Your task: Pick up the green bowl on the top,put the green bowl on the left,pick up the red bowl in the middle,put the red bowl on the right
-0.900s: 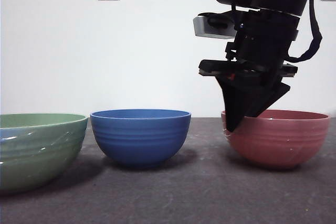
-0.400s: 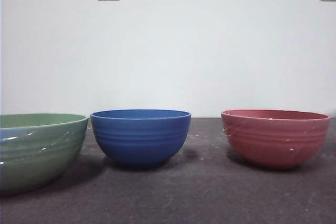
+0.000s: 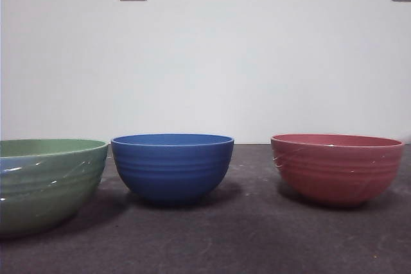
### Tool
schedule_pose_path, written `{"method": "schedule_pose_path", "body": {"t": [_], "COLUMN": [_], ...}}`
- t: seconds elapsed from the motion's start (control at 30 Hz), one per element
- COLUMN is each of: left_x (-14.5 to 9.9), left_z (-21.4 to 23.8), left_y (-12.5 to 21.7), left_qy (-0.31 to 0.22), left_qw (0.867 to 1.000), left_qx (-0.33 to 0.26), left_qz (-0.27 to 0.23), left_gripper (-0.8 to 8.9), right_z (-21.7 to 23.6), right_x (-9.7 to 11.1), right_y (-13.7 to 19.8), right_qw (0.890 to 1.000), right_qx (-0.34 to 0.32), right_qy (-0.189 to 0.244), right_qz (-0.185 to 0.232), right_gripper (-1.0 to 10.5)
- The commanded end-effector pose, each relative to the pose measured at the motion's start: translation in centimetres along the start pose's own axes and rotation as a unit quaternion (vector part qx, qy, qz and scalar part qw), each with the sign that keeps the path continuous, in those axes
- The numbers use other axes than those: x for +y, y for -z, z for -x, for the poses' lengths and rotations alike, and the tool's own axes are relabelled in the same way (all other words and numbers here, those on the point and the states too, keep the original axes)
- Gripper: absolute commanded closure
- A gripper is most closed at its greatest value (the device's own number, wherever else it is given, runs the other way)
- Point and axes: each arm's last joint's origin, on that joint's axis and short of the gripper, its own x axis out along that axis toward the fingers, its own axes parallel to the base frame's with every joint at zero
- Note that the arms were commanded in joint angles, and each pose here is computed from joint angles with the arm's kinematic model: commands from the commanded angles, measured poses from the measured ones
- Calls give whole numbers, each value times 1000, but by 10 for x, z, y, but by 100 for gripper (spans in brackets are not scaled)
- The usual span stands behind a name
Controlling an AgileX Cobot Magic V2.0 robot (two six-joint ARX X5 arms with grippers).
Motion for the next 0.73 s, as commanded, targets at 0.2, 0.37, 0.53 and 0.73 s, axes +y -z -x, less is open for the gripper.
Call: {"method": "schedule_pose_path", "body": {"t": [0.2, 0.37, 0.53, 0.73], "left_x": [-1, -1, -1, -2], "left_z": [3, 3, 3, 8], "left_y": [13, 14, 15, 17], "left_qy": [3, 3, 3, 4], "left_qw": [1000, 1000, 1000, 1000], "left_qx": [-16, -10, -10, -8], "left_qz": [18, 19, 20, 19], "left_gripper": [817, 817, 817, 817], "right_z": [12, 12, 12, 12], "right_x": [-1, -1, 0, 0], "right_y": [7, 9, 11, 11], "right_qw": [999, 999, 1000, 1000], "right_qx": [-34, -21, -14, -12], "right_qy": [6, 5, 4, 4], "right_qz": [-26, -24, -24, -24], "right_gripper": [962, 944, 944, 944]}}
